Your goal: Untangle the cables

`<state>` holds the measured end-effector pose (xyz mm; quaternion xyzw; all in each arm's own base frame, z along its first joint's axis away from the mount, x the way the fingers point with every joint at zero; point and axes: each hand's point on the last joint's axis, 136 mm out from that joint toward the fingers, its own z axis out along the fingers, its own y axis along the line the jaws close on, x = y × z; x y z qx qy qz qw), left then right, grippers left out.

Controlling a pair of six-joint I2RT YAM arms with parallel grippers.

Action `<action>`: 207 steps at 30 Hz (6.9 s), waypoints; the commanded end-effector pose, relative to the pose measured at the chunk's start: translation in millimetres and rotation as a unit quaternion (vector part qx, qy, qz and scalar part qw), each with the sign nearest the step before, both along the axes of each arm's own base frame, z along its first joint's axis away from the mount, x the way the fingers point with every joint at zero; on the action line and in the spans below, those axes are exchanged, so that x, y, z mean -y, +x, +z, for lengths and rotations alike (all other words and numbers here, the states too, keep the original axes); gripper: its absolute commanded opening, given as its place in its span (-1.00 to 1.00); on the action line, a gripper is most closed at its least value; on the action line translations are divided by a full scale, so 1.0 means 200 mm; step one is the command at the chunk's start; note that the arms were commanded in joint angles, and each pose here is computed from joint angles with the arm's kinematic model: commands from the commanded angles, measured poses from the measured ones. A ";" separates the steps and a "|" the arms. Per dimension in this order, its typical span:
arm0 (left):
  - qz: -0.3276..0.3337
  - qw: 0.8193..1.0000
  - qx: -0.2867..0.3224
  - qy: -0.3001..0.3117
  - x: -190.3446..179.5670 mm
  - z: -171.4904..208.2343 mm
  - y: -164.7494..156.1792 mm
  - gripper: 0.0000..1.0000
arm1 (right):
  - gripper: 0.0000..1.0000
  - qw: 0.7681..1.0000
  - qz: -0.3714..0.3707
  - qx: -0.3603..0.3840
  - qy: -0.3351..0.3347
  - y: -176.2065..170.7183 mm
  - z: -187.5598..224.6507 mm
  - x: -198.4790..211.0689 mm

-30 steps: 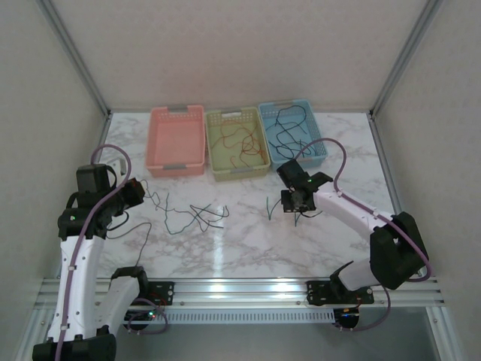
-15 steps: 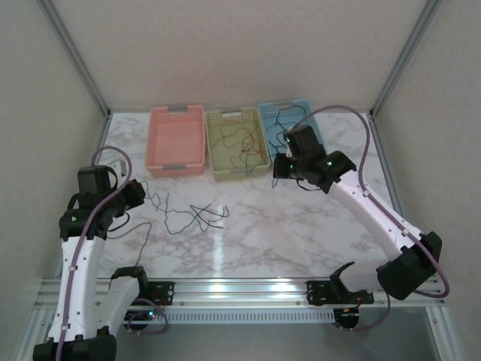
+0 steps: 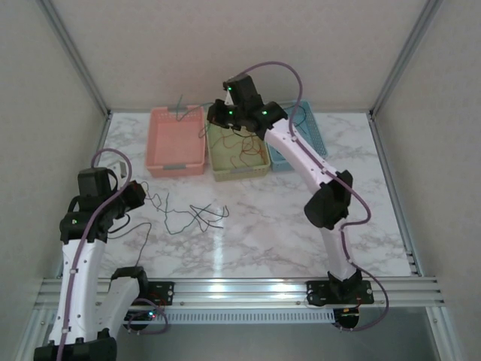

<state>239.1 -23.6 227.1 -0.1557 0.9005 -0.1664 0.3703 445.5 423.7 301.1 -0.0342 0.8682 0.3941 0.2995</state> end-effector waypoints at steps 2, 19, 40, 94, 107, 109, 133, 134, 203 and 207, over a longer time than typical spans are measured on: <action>0.002 1.000 0.005 -0.012 0.01 0.00 0.00 -1.00 | -1.00 0.998 0.008 -0.035 0.060 0.07 -0.03 -0.21; 0.002 1.000 0.010 -0.013 0.01 0.00 -0.01 -1.00 | -0.52 0.993 -0.009 -0.083 0.085 0.25 -0.57 -0.43; -0.052 0.991 0.100 -0.075 0.15 0.47 -0.06 -1.00 | 0.12 0.978 0.173 0.106 -0.052 -0.28 0.07 -0.09; -0.212 0.929 0.197 -0.230 0.48 1.08 -0.21 -1.00 | -1.00 0.837 0.416 0.348 0.076 -1.21 0.30 -0.44; -0.082 0.980 0.143 -0.110 0.25 0.77 -0.12 1.00 | -1.00 0.894 0.235 0.380 -0.023 -0.71 0.55 0.05; -0.077 0.983 0.136 -0.101 0.23 0.74 -0.12 1.00 | -1.00 0.907 0.163 0.384 -0.050 -0.55 0.65 0.21; -0.089 0.988 0.089 -0.092 0.24 0.53 -0.11 1.00 | -1.00 0.750 -0.406 0.437 -0.286 0.37 1.31 1.37; -0.089 0.988 0.088 -0.093 0.24 0.53 -0.11 1.00 | -1.00 0.757 -0.400 0.430 -0.286 0.40 1.28 1.37; 0.103 0.995 -0.015 -0.011 -0.09 0.03 -0.10 1.00 | 0.30 0.919 0.309 0.084 -0.232 -0.89 -0.58 0.28; 0.110 0.993 -0.030 -0.010 -0.09 -0.01 -0.11 0.99 | 0.35 0.881 0.374 0.079 -0.279 -1.09 -0.77 0.18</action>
